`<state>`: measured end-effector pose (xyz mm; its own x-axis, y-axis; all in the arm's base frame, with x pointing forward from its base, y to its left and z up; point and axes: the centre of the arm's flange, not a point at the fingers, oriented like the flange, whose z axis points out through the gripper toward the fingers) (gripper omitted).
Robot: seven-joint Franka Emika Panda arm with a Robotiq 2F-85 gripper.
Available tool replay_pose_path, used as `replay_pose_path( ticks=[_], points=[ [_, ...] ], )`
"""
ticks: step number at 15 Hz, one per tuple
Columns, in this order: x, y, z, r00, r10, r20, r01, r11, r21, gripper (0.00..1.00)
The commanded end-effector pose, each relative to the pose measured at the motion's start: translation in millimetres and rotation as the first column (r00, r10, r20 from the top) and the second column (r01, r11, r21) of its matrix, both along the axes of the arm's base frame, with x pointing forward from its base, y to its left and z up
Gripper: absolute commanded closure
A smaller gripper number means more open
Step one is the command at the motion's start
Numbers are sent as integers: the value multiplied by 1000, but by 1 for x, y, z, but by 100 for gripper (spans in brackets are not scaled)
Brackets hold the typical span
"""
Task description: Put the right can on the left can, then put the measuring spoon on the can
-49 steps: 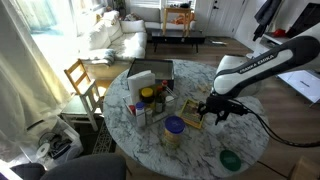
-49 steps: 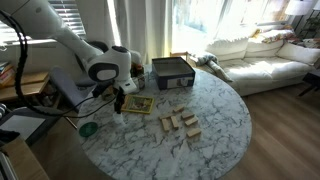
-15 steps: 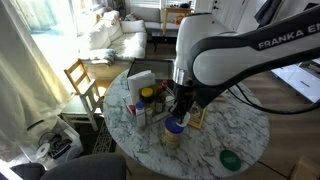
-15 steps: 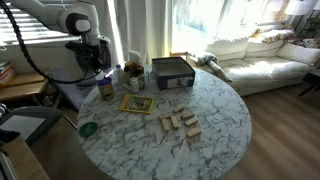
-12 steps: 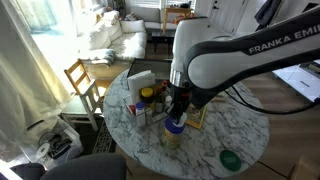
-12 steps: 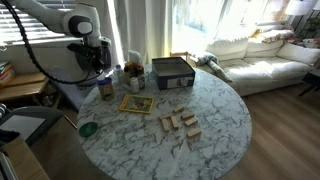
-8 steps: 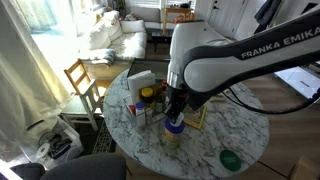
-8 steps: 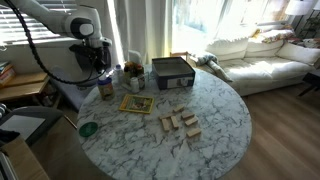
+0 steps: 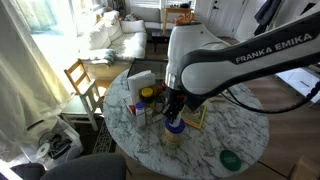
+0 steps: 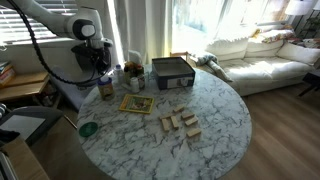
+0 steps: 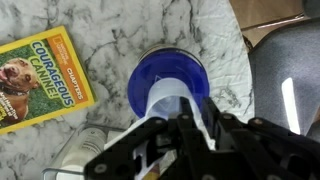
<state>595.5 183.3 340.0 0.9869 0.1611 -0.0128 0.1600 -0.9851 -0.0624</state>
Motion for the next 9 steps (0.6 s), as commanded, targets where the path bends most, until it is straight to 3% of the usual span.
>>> replay_pose_path(
  ticks=[1,6,9],
  points=[
    [2,4,-3,1000,16,14,-16,1000,-14,50],
    [2,6,1,999,15,28,-15,1000,-4,12],
    [3,9,3,999,17,37,-17,1000,2,6]
  ],
)
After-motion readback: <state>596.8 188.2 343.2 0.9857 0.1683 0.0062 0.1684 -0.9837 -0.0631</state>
